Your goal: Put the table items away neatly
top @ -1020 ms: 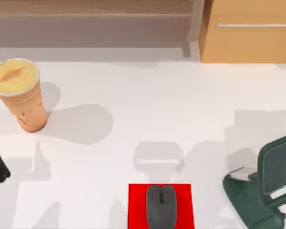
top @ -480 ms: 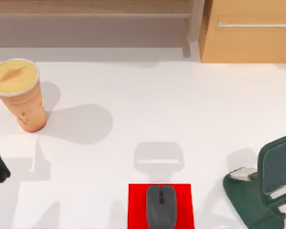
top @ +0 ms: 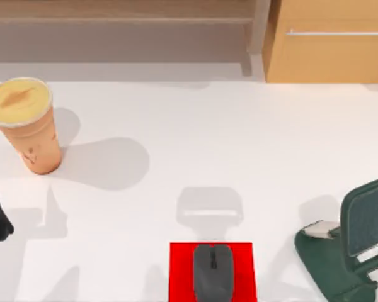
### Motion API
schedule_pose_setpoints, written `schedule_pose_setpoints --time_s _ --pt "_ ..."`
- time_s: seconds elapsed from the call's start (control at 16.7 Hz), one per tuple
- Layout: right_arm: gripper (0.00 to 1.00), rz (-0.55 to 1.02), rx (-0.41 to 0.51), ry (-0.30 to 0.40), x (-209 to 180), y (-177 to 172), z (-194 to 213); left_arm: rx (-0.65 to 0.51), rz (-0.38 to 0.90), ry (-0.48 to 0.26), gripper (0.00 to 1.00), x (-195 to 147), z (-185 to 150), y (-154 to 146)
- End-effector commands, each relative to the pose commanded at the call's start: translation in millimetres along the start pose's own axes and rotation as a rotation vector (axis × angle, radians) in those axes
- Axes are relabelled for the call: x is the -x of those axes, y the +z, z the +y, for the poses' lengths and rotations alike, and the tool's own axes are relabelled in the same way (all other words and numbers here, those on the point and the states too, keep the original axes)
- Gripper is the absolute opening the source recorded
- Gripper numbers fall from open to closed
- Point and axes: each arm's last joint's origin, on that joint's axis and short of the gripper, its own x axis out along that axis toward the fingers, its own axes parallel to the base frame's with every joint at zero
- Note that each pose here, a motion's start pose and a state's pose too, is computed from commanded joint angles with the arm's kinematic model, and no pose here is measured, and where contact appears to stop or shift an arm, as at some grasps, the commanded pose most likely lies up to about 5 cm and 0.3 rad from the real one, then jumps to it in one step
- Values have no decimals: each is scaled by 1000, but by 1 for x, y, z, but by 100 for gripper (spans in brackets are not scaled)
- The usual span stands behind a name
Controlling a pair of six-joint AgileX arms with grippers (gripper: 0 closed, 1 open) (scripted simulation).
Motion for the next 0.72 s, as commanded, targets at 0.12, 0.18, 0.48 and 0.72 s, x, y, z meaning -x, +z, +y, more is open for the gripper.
schedule_pose_setpoints --time_s 0.12,0.18,0.48,0.72 --pt "100 -1 -2 1 -10 0 -1 0 0 0 100 0 0 0" --pt "100 -1 -2 -1 -18 0 -2 0 0 0 100 0 0 0" --pt "100 -2 -2 -4 -62 -1 -1 0 0 0 100 0 0 0" --pt "100 -1 -2 -1 -68 -1 0 0 0 0 100 0 0 0"
